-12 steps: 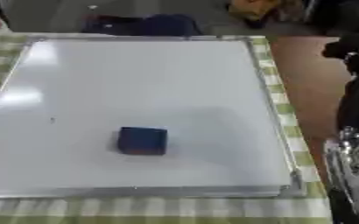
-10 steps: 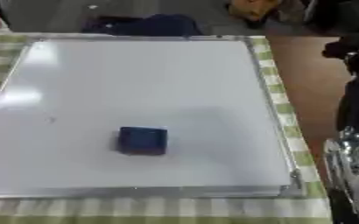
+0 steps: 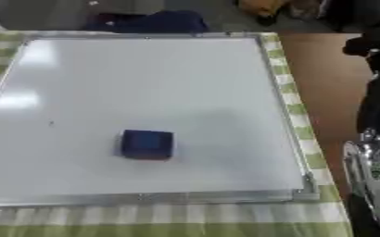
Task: Wipe the whiteboard clean with a brush.
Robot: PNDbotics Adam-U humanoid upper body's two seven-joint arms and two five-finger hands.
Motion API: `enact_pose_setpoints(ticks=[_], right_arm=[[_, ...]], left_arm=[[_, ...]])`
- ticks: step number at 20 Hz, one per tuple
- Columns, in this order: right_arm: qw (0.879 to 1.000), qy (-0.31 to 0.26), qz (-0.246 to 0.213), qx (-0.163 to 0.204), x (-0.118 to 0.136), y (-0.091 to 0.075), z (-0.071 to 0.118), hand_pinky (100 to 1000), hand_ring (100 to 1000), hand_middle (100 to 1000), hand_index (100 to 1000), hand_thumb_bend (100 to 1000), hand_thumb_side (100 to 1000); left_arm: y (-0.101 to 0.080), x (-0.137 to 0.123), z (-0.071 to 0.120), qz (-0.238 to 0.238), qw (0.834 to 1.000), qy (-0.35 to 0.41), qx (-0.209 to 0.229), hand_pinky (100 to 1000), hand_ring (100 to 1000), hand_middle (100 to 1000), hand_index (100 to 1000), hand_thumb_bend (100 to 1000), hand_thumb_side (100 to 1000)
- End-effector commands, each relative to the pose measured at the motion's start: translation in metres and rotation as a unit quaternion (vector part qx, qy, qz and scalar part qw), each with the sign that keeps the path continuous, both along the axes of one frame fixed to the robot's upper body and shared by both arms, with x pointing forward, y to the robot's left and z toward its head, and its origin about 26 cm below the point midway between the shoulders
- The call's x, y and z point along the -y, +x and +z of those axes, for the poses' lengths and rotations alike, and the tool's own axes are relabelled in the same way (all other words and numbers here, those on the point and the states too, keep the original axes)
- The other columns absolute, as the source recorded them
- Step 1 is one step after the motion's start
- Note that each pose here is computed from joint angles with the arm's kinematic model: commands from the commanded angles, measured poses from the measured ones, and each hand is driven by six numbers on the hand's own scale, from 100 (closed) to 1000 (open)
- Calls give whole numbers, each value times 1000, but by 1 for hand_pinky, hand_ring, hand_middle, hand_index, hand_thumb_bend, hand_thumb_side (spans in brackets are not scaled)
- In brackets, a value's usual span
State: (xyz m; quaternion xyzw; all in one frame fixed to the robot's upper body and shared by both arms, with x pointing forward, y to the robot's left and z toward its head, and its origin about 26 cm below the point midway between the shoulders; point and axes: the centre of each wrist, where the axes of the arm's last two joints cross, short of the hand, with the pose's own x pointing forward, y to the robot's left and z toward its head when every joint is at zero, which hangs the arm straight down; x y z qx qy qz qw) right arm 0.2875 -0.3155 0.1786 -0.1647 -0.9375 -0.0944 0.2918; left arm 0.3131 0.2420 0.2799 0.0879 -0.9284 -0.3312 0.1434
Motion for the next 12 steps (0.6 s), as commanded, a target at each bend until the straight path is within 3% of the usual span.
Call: enact_pose_setpoints(ticks=[1,7,10,12], right_arm=[[1000,-14,4,14,1,-2,9,555,554,439,557,100,890],[1000,-18,6,10,1,-3,9,555,553,436,555,100,891],[1000,-20,7,8,1,-3,9,554,553,436,554,100,891],[1000,-21,7,8,1,-3,9,554,553,436,554,100,891]], left_arm=[[-5,9,19,15,996,82,35,497,613,661,100,100,769],[-7,36,36,18,981,188,34,510,637,633,100,100,745],[-7,49,42,23,969,243,44,544,682,700,100,123,757],[-6,59,44,27,952,299,56,594,726,771,100,164,769]])
